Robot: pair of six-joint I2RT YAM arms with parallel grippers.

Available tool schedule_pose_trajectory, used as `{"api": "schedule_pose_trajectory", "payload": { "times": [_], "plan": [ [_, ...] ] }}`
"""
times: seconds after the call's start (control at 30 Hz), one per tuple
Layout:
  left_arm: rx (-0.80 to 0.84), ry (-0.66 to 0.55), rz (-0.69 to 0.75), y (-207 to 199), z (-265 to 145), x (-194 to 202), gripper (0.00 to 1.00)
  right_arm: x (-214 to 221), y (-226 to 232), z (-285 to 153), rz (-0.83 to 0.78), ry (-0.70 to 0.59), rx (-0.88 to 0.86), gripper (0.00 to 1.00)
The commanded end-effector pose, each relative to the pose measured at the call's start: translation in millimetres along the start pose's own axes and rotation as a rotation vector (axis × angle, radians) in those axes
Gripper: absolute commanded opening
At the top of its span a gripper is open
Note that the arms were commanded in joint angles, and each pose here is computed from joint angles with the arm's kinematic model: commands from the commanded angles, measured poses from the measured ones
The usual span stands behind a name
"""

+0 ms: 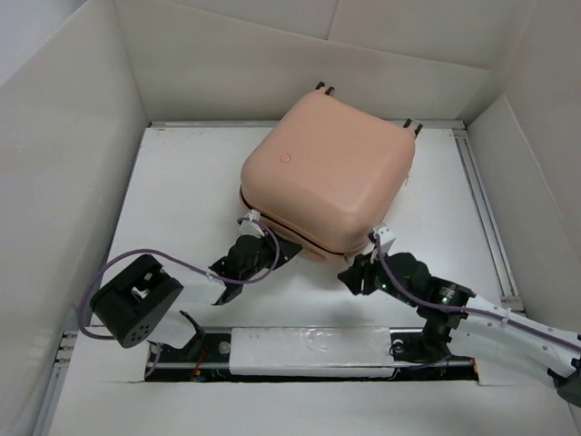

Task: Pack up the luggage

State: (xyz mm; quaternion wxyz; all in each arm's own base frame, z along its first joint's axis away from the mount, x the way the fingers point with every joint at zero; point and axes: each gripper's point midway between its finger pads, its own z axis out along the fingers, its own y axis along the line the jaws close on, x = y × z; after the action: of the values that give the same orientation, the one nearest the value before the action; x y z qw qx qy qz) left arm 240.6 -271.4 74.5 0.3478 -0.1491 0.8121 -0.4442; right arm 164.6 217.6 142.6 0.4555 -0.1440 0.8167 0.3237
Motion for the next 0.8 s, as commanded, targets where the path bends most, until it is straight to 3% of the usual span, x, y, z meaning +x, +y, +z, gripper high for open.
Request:
{"api": "schedule_pose_trajectory", "payload": {
  "times": [0.0,0.03,0.1,0.43,0.53,0.7,0.77],
  "plan": [
    [0.247,0.047,0.023,-63.2,1.6,9.2,0.00,-15.2,-6.2,3.9,0.014,-0.075,0.120,0.51],
    [0.228,0.067,0.017,-57.2,4.4,16.5,0.00,-5.3,-15.5,4.7,0.015,-0.046,0.174,0.62],
    [0.254,0.071,0.021,-65.5,4.9,19.2,0.00,-8.1,-22.7,3.4,0.056,-0.077,0.230,0.66],
    [0.270,0.117,0.023,-68.1,11.3,37.8,0.00,-15.1,-35.7,11.3,0.087,-0.206,0.277,0.67],
    [0.269,0.118,0.023,-68.6,13.7,38.0,0.00,-12.6,-36.9,19.5,0.065,-0.188,0.300,0.63],
    [0.281,0.122,0.025,-72.0,12.5,40.3,0.00,-20.9,-33.8,29.2,0.064,-0.216,0.311,0.49],
    [0.281,0.122,0.025,-72.0,12.5,40.3,0.00,-13.9,-36.4,33.2,0.066,-0.194,0.326,0.26]
  ]
}}
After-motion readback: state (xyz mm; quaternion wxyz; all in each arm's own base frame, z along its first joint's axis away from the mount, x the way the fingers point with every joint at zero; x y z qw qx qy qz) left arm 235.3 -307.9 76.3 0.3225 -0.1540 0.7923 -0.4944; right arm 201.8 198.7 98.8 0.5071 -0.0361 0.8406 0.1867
